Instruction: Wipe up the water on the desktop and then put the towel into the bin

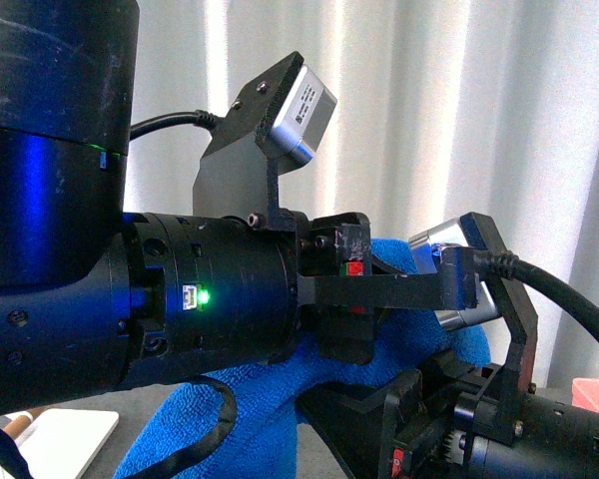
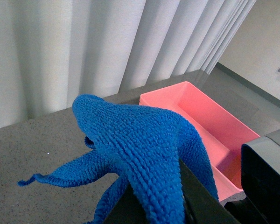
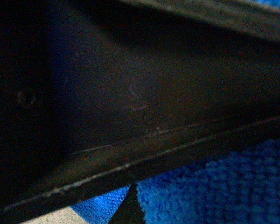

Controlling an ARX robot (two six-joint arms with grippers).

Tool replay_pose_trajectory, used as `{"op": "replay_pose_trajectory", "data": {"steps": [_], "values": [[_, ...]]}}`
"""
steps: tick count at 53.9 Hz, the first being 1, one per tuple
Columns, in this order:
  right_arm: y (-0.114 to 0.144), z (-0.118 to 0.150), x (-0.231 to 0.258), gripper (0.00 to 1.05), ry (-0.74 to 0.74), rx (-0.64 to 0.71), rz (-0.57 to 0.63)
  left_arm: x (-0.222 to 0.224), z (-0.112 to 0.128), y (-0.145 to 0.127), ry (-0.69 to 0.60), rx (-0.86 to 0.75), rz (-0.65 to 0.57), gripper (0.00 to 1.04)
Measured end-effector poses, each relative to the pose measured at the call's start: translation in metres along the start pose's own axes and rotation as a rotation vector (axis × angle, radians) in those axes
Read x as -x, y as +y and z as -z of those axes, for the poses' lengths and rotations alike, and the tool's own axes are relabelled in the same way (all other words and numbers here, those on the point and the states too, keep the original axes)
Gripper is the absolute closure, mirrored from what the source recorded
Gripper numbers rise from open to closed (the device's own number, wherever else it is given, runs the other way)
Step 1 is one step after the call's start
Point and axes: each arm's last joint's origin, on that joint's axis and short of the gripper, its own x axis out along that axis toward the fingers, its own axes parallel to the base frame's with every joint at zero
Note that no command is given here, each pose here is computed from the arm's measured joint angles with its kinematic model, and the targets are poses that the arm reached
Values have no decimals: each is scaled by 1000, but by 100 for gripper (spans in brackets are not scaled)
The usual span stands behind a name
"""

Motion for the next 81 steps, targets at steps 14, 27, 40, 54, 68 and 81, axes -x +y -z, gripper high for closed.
{"op": "replay_pose_trajectory", "data": {"steps": [14,27,40,54,68,81], "values": [[-1,4,0,100,14,10,8,0,0,0,0,0,0,62],[-2,5,1,100,17,14,17,0,0,2,-5,2,-26,31],[-5,6,3,100,19,13,37,1,-1,4,-7,2,-41,7],[-6,12,4,100,40,-10,54,2,-1,-1,-88,-61,-193,15],[-6,14,6,100,50,1,47,72,20,20,-202,-143,-796,53],[-7,15,7,100,54,2,43,128,46,31,-183,-152,-815,94]]}}
